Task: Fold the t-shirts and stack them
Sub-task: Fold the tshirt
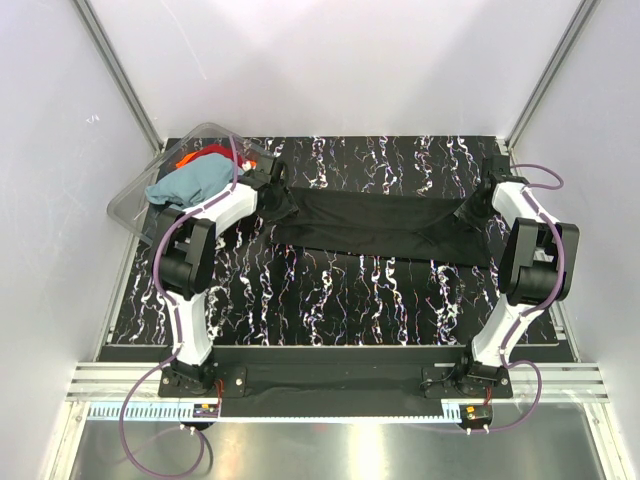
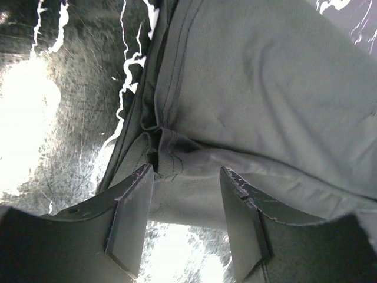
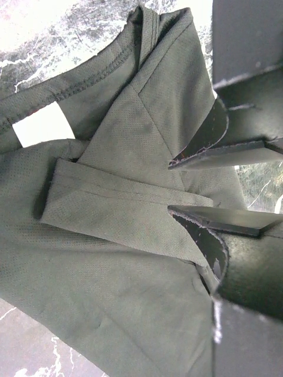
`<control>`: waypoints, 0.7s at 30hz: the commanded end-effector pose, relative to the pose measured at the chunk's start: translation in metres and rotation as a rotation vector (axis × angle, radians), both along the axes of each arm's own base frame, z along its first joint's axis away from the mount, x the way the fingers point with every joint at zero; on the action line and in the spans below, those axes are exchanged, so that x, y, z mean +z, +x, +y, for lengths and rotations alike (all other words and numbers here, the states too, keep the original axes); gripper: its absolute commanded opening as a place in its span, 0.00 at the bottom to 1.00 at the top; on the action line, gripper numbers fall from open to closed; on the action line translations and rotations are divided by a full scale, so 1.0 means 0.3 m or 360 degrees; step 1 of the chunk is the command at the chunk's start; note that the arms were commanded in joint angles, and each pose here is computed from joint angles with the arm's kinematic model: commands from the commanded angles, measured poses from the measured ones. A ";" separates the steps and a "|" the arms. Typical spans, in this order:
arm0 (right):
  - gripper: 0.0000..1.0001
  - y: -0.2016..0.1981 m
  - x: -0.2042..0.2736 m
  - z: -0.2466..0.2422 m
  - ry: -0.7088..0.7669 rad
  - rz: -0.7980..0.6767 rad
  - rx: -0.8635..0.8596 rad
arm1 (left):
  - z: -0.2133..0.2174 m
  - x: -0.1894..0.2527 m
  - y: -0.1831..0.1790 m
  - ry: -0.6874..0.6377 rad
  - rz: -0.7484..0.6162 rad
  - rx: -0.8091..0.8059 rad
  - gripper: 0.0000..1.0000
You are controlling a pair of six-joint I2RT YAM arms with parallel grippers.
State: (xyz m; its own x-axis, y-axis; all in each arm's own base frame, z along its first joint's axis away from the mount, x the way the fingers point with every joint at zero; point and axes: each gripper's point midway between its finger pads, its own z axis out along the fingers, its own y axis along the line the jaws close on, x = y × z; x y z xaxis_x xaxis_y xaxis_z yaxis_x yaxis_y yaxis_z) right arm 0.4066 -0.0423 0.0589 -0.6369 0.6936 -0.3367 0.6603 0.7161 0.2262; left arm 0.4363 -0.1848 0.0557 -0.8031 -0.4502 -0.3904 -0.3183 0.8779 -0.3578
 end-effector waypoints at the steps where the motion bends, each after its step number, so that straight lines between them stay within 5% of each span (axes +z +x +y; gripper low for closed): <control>1: 0.37 0.057 0.038 -0.006 -0.0028 -0.0091 0.0014 | 0.014 0.040 0.063 -0.0012 -0.0109 0.0117 0.53; 21: 0.41 0.182 -0.029 -0.146 0.0046 -0.0264 -0.0085 | -0.012 0.135 -0.012 0.0082 -0.0317 0.0084 0.54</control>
State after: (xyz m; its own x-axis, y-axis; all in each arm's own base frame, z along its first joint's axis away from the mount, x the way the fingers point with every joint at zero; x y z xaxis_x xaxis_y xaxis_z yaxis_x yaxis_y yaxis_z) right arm 0.4423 -0.0896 0.0496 -0.5542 0.7280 -0.4036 0.6631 0.6792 0.3146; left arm 0.4203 -0.1933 0.0803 -0.7422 -0.4362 -0.5088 -0.2874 0.8930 -0.3464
